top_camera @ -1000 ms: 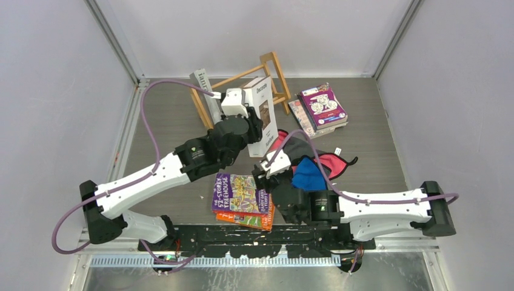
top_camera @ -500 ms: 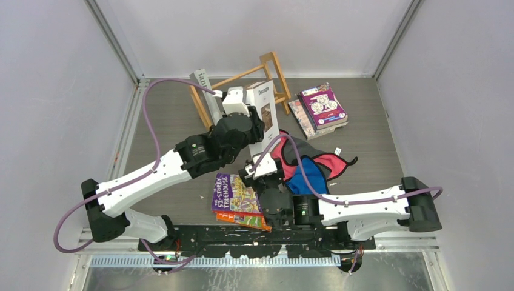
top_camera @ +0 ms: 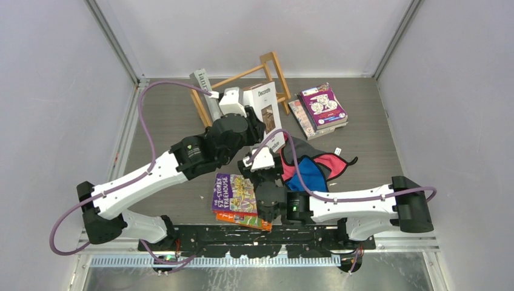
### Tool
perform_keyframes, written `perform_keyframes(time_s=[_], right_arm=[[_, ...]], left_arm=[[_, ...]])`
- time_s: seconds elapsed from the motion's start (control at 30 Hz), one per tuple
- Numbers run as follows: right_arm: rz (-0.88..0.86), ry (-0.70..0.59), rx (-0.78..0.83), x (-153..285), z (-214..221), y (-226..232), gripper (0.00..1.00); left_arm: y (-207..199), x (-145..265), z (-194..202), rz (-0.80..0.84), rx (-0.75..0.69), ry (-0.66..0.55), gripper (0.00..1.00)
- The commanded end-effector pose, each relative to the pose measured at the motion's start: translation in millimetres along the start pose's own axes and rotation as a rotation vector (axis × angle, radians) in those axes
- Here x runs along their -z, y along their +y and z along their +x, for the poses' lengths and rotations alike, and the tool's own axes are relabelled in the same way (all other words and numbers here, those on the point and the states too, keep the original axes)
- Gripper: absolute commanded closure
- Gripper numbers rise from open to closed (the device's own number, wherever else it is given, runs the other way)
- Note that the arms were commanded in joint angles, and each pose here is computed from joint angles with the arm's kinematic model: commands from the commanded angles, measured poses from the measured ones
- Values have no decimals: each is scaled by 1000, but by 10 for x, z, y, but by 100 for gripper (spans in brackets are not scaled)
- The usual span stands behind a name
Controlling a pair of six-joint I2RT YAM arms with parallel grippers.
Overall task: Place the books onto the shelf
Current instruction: Pick up the book from the center of the board.
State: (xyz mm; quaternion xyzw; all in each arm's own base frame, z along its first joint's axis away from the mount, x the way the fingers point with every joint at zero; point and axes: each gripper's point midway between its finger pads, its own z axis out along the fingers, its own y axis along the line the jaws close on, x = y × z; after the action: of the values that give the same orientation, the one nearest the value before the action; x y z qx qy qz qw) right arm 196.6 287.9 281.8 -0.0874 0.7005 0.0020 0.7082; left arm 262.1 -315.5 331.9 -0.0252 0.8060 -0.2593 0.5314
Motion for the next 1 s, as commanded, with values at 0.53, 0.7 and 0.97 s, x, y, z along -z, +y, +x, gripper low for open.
perform_keyframes(time_s=[0.53,0.7,0.97], right_arm=[[52,-8,-30,-229,-136,-129,61],[31,-20,-48,-229,-151,-132,67],[22,-20,-54,-268,-127,-139,76]], left_arm=[[-15,203,-247,54,89,-78,50],[72,233,-313,27,77,-111,42],[160,259,-355,3,72,-140,39]])
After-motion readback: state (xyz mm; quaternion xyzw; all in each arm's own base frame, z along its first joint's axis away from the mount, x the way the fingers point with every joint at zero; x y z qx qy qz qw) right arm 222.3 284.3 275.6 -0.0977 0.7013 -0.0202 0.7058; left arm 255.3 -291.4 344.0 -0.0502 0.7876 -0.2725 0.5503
